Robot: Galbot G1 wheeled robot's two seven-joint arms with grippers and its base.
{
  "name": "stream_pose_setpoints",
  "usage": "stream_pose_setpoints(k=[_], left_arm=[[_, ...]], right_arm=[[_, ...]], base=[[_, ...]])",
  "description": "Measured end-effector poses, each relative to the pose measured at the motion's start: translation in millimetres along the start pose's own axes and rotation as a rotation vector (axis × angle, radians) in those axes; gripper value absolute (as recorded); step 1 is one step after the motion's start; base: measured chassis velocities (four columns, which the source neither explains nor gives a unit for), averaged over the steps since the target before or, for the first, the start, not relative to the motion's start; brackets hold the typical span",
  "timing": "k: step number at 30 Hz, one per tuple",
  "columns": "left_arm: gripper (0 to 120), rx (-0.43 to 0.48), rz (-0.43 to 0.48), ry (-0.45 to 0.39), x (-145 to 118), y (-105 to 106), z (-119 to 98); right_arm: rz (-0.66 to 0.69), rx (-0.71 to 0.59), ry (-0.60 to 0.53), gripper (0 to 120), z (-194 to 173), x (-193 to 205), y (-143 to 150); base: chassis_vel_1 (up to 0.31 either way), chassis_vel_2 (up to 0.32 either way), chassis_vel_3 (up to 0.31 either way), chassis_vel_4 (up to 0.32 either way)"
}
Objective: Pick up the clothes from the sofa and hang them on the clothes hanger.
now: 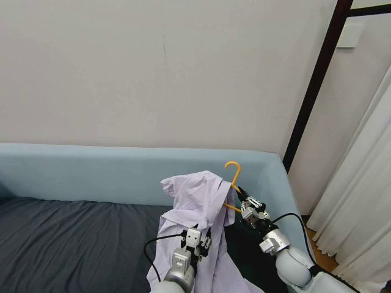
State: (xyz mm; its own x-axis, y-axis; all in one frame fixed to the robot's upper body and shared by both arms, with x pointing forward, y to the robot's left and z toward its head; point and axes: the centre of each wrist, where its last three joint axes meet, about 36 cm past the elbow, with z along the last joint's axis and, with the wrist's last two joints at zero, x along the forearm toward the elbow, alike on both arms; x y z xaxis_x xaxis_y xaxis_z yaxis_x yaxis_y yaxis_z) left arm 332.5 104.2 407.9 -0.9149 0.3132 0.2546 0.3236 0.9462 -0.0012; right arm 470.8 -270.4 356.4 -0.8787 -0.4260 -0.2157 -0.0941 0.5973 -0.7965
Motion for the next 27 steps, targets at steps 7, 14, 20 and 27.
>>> stream_pose_setpoints(k=[7, 14, 20, 27], left_arm=[[97, -0.109, -0.027, -0.164, 7.6, 63.5, -11.9], [100, -0.243, -0.002, -0.327, 9.7, 120.6, -42.4], [100, -0.411, 0.098, -0.415, 3.0, 174.1, -87.6], [100, -0.554, 0.249, -0.392, 2.5, 246.1, -121.7]], right_arm=[[0.021, 0.075, -0.054, 5, 9.9, -2.4, -2.5], [0.017, 0.156, -0.12, 5, 25.1, -1.2, -9.3], [0.007, 0.187, -0.159, 5, 27.8, -1.0, -12.1], [-0.029, 0.188, -0.282, 5, 9.9, -46.5, 4.3]], base=[[0.0, 0.0, 0.0, 0.0], [0.0, 0.0, 0.0, 0.0], [0.0, 0.0, 0.0, 0.0], [0.0, 0.0, 0.0, 0.0]])
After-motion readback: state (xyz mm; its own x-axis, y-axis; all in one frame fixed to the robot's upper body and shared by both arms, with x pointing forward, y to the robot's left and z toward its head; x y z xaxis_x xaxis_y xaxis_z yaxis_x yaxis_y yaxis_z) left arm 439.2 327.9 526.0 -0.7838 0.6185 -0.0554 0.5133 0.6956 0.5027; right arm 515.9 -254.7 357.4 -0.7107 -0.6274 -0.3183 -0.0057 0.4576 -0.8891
